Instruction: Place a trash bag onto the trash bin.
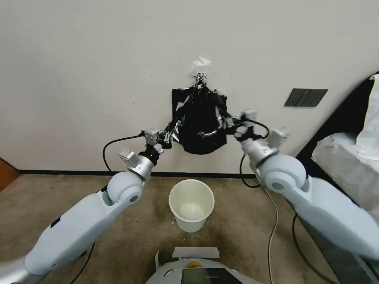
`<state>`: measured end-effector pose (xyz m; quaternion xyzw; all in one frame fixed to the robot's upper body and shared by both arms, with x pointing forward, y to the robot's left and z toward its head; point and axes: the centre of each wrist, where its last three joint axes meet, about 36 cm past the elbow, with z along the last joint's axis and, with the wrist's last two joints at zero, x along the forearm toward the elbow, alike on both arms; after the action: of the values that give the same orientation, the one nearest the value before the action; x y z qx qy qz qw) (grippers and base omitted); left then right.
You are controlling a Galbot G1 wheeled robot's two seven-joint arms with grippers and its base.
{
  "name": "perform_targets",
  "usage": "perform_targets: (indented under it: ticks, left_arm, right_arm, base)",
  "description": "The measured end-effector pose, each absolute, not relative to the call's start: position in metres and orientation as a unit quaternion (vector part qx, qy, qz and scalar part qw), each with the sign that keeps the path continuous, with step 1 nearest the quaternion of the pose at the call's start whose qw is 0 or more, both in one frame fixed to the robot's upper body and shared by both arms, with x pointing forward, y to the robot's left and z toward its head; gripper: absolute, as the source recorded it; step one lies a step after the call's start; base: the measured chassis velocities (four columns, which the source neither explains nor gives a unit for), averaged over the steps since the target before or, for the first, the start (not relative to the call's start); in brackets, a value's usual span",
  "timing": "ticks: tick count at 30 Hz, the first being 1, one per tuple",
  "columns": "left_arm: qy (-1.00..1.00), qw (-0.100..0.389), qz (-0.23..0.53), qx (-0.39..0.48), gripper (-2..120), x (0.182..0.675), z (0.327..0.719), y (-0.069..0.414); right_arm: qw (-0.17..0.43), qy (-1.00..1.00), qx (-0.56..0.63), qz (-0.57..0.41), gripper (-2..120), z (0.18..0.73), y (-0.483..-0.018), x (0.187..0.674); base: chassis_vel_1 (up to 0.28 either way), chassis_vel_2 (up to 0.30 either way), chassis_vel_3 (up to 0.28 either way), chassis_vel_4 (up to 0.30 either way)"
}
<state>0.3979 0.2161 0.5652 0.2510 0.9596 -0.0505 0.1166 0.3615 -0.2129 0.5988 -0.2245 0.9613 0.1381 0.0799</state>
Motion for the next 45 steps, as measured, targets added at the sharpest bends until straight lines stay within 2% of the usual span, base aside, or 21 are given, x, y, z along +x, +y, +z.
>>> perform_targets:
  ticks: [14, 24, 33, 38, 45]
  left_arm:
    - [0.963, 0.098, -0.049, 0.247, 0, 0.360, 0.544, 0.221]
    - [0.963, 0.094, -0.052, 0.245, 0, 0.355, 0.531, 0.214]
    - [0.962, 0.094, -0.055, 0.249, 0, 0.344, 0.535, 0.216]
    - [0.960, 0.093, -0.061, 0.256, 0, 0.328, 0.540, 0.217]
    - [0.959, 0.080, -0.069, 0.264, 0, 0.313, 0.538, 0.214]
  right_arm:
    - [0.059, 0.954, -0.231, 0.179, 0, 0.583, -0.203, 0.308]
    - [0.025, 0.956, -0.223, 0.189, 0, 0.560, -0.198, 0.290]
    - [0.004, 0.952, -0.225, 0.208, 0, 0.557, -0.191, 0.281]
    - [-0.045, 0.948, -0.213, 0.232, 0, 0.550, -0.190, 0.275]
    - [-0.069, 0.950, -0.197, 0.231, 0, 0.540, -0.191, 0.266]
  base:
    - [0.000, 0.000, 0.000, 0.000]
    - [0.000, 0.000, 0.000, 0.000]
    - [0.000, 0.000, 0.000, 0.000]
    - [0.000, 0.000, 0.000, 0.000]
    - [0.000, 0.000, 0.000, 0.000]
